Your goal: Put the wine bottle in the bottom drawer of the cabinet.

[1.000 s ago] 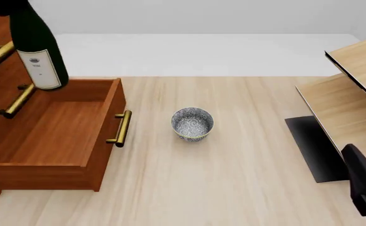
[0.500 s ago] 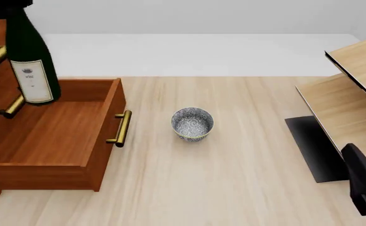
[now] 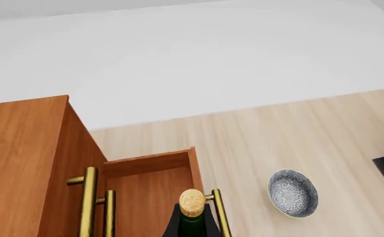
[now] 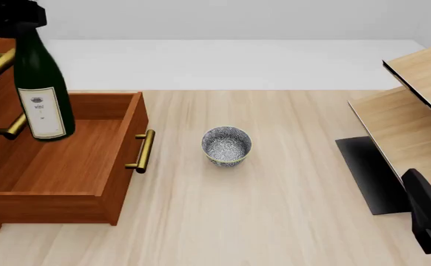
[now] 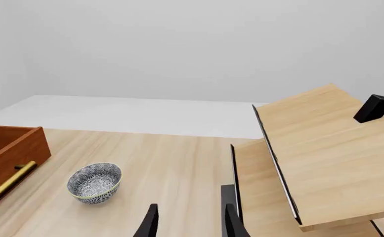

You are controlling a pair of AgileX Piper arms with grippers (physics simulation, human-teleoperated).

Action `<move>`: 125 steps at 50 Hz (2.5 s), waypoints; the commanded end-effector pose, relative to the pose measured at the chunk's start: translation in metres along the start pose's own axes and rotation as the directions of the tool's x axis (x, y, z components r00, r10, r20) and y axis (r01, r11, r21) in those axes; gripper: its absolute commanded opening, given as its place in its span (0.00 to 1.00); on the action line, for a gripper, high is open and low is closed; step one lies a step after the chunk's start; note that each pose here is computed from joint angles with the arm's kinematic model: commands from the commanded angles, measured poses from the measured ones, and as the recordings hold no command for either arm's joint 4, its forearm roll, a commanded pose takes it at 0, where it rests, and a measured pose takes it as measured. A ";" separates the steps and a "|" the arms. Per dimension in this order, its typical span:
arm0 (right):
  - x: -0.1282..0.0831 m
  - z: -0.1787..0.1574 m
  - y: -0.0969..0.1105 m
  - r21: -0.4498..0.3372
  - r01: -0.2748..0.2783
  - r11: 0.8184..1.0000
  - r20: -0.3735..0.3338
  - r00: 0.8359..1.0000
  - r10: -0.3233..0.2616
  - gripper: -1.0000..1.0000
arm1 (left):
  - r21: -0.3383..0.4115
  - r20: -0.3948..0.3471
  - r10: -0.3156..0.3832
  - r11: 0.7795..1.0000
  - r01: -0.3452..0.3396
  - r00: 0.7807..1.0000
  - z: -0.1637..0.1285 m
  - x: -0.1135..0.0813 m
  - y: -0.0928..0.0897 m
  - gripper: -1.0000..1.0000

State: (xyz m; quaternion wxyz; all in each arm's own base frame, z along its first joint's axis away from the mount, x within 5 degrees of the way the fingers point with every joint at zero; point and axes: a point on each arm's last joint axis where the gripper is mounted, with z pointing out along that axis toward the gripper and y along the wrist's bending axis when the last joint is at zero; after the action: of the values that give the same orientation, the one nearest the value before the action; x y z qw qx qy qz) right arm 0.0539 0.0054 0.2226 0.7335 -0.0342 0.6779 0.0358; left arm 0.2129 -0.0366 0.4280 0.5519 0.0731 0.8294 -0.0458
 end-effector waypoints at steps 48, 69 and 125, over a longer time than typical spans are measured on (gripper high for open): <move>0.007 0.001 0.000 0.000 -0.007 1.000 -0.016 1.000 0.007 1.00 | 0.007 -0.191 -0.018 1.000 0.020 0.981 0.029 0.039 -0.003 0.00; 0.004 0.000 0.000 -0.002 -0.012 1.000 -0.009 1.000 0.012 1.00 | -0.017 -0.198 -0.062 0.998 0.060 0.978 0.028 0.043 0.001 0.00; 0.010 0.001 -0.001 0.015 -0.003 1.000 -0.029 1.000 0.003 1.00 | -0.019 -0.232 -0.057 0.998 0.054 0.971 0.078 0.077 0.002 0.00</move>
State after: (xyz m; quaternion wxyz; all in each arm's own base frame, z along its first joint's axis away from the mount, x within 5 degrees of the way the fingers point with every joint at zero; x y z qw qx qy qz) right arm 0.0554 0.0048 0.2145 0.7254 -0.0284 0.6870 0.0327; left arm 0.2515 -0.0414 0.3304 0.4456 0.0464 0.8926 -0.0495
